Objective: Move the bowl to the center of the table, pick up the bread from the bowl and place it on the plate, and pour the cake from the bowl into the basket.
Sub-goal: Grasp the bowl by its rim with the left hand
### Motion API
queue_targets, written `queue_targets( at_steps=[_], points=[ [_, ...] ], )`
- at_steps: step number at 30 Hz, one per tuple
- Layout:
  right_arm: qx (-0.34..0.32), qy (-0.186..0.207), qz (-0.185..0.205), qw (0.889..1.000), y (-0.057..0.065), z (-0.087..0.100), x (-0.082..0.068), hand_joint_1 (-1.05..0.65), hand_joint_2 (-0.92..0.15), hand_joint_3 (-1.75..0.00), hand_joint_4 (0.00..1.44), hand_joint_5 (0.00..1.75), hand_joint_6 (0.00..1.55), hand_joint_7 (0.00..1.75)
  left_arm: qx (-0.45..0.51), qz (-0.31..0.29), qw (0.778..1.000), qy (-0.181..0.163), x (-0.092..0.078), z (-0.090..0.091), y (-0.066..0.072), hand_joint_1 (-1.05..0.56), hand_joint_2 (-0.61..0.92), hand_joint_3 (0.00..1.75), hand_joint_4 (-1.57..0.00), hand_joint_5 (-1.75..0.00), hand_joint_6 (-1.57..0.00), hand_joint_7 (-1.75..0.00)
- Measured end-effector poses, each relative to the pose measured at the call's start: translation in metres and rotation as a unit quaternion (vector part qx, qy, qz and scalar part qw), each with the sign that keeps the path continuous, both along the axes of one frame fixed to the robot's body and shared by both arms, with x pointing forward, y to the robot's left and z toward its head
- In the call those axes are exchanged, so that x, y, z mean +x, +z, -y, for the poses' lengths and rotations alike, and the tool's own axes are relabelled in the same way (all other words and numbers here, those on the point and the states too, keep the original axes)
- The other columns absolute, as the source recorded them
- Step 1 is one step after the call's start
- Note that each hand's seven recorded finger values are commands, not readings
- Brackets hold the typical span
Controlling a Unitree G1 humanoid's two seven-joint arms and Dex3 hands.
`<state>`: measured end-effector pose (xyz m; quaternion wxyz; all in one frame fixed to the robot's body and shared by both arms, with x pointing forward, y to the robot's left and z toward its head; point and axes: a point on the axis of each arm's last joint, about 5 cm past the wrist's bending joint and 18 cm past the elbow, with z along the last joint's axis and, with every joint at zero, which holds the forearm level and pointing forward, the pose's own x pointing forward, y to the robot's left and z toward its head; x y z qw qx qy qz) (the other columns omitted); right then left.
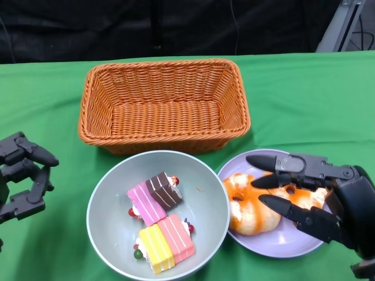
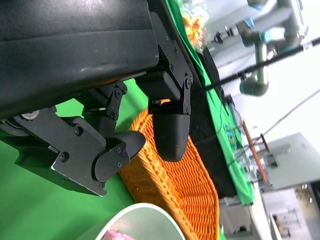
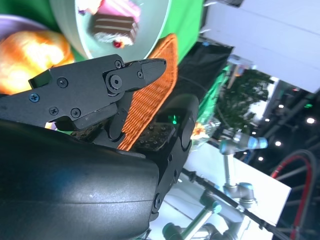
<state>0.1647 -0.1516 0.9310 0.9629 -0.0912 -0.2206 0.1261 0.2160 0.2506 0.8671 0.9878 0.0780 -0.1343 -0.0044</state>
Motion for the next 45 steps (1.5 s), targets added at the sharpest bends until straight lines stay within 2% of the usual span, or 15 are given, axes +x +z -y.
queue_targets(
  at_steps=[1, 2, 4, 10, 11, 13, 14, 16, 19, 21, 24, 26, 28, 36, 45],
  points=[
    [0.007, 0.003, 0.003, 1.0, -0.001, -0.001, 0.0, -0.22, -0.91, -0.21, 0.76, 1.15, 1.01, 0.46, 0.004, 0.002, 1.0, -0.005, 0.0, -0.001, 0.001, -0.03, 0.72, 0.64, -0.78, -1.3, -0.84, -0.86],
    [0.012, 0.005, 0.005, 1.0, -0.002, -0.002, 0.0, -0.23, -0.91, -0.22, 0.74, 1.21, 0.94, 0.64, 0.009, 0.004, 1.0, -0.01, 0.0, -0.001, 0.002, -0.04, 0.73, 0.58, -0.78, -1.26, -0.85, -0.81],
    [0.019, 0.009, 0.007, 1.0, -0.004, -0.003, -0.001, -0.23, -0.9, -0.24, 0.73, 1.25, 0.87, 0.8, 0.015, 0.01, 1.0, -0.016, 0.0, -0.002, 0.004, -0.05, 0.74, 0.53, -0.78, -1.23, -0.86, -0.77],
    [0.023, 0.011, 0.008, 1.0, -0.006, -0.003, -0.001, -0.23, -0.9, -0.24, 0.73, 1.26, 0.83, 0.87, 0.017, 0.012, 1.0, -0.017, 0.0, -0.002, 0.005, -0.05, 0.75, 0.5, -0.79, -1.22, -0.88, -0.74],
    [0.025, 0.013, 0.008, 1.0, -0.006, -0.004, -0.001, -0.27, -0.89, -0.28, 0.7, 1.38, 0.79, 1.0, 0.026, 0.01, 0.999, -0.032, -0.001, -0.003, 0.006, -0.31, 0.81, 0.3, -0.49, -0.81, -0.61, -0.45],
    [0.042, 0.012, 0.004, 0.999, -0.008, -0.005, -0.001, -0.3, -0.86, -0.33, 0.69, 1.45, 0.73, 1.12, 0.105, 0.012, 0.986, -0.125, -0.006, -0.012, 0.02, -0.46, 0.9, 0.08, -0.47, -0.3, -0.54, -0.12],
    [0.046, 0.012, 0.003, 0.999, -0.008, -0.005, 0.0, -0.3, -0.85, -0.34, 0.68, 1.46, 0.73, 1.14, 0.139, 0.018, 0.977, -0.16, -0.007, -0.016, 0.028, -0.48, 0.91, 0.05, -0.47, -0.22, -0.53, -0.07],
    [0.051, 0.013, 0.002, 0.999, -0.008, -0.006, 0.0, -0.31, -0.84, -0.36, 0.68, 1.47, 0.72, 1.16, 0.171, 0.029, 0.967, -0.189, -0.007, -0.019, 0.039, -0.51, 0.89, 0.01, -0.45, -0.13, -0.51, -0.03],
    [0.059, 0.015, 0.0, 0.998, -0.008, -0.007, 0.0, -0.3, -0.83, -0.37, 0.69, 1.48, 0.71, 1.16, 0.215, 0.036, 0.949, -0.229, -0.011, -0.022, 0.048, -0.55, 0.85, 0.0, -0.46, -0.1, -0.51, -0.01],
    [0.059, 0.014, -0.008, 0.998, -0.009, -0.007, 0.001, -0.29, -0.82, -0.38, 0.69, 1.47, 0.71, 1.15, 0.271, 0.069, 0.922, -0.269, -0.015, -0.02, 0.056, -0.58, 0.82, 0.0, -0.49, -0.1, -0.53, -0.02],
    [0.06, 0.014, -0.015, 0.998, -0.01, -0.008, 0.002, -0.26, -0.81, -0.41, 0.7, 1.48, 0.73, 1.12, 0.315, 0.159, 0.889, -0.29, -0.021, -0.016, 0.063, -0.5, 0.77, 0.0, -0.78, -0.17, -0.74, -0.07],
    [0.061, 0.013, -0.017, 0.998, -0.01, -0.008, 0.002, -0.25, -0.81, -0.42, 0.71, 1.48, 0.73, 1.11, 0.326, 0.209, 0.875, -0.291, -0.026, -0.014, 0.061, -0.49, 0.77, 0.0, -0.89, -0.18, -0.83, -0.07],
    [0.062, 0.013, -0.018, 0.998, -0.01, -0.008, 0.002, -0.25, -0.8, -0.42, 0.7, 1.48, 0.74, 1.11, 0.337, 0.235, 0.863, -0.293, -0.028, -0.014, 0.058, -0.5, 0.77, 0.0, -0.92, -0.17, -0.87, -0.07],
    [0.061, 0.013, -0.024, 0.998, -0.013, -0.008, 0.005, -0.26, -0.79, -0.44, 0.71, 1.47, 0.74, 1.1, 0.391, 0.269, 0.822, -0.315, -0.029, -0.015, 0.05, -0.49, 0.76, 0.0, -0.96, -0.11, -0.9, -0.04],
    [0.062, 0.013, -0.024, 0.998, -0.013, -0.008, 0.005, -0.26, -0.78, -0.47, 0.7, 1.46, 0.74, 1.09, 0.419, 0.278, 0.81, -0.301, -0.028, -0.006, 0.041, -0.39, 0.75, 0.0, -1.02, -0.07, -0.95, -0.03]
  ],
)
